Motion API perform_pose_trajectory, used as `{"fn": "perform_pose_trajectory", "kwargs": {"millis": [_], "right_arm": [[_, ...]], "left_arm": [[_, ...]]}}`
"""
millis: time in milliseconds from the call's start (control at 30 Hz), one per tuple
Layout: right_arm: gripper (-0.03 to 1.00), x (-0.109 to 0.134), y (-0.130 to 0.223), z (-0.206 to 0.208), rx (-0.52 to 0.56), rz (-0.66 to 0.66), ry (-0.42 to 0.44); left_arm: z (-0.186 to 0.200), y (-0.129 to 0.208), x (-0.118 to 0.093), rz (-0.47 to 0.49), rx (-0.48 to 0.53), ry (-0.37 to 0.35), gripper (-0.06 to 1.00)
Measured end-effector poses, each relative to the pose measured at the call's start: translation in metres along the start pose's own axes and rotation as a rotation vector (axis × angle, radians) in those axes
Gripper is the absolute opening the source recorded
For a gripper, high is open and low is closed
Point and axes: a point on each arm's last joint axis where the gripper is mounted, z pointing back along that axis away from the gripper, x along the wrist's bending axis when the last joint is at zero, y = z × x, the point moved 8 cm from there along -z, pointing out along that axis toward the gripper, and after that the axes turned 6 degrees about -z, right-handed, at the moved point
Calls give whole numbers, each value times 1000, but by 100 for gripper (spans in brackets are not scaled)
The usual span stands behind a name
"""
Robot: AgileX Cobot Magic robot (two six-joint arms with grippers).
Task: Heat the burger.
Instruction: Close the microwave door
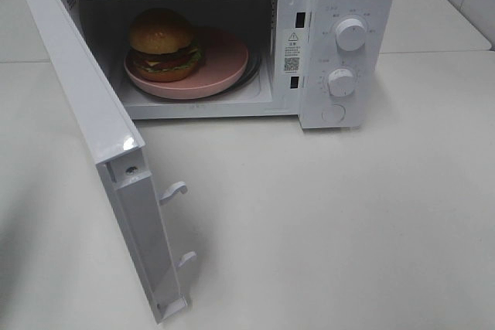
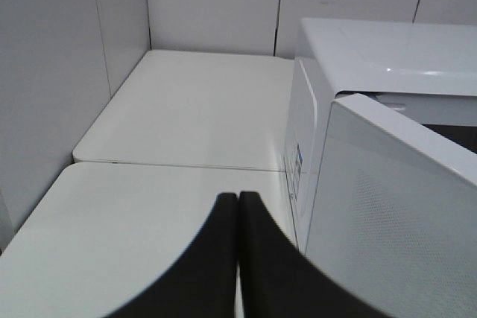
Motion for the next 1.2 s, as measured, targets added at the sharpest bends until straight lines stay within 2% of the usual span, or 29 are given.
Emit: {"fn": "perform_pose_trajectory", "kwargs": {"millis": [267,633,967,1200], "right_arm": [[71,0,0,0,0,0,0],[71,0,0,0,0,0,0],[71,0,0,0,0,0,0],[71,0,0,0,0,0,0]], "left_arm": [[3,6,4,-33,-112,-32,0],[-16,28,1,1,-76,-22,0],[-41,52,-25,-52,-1,120,0],[-59,56,-50,-82,29,270,0]]}}
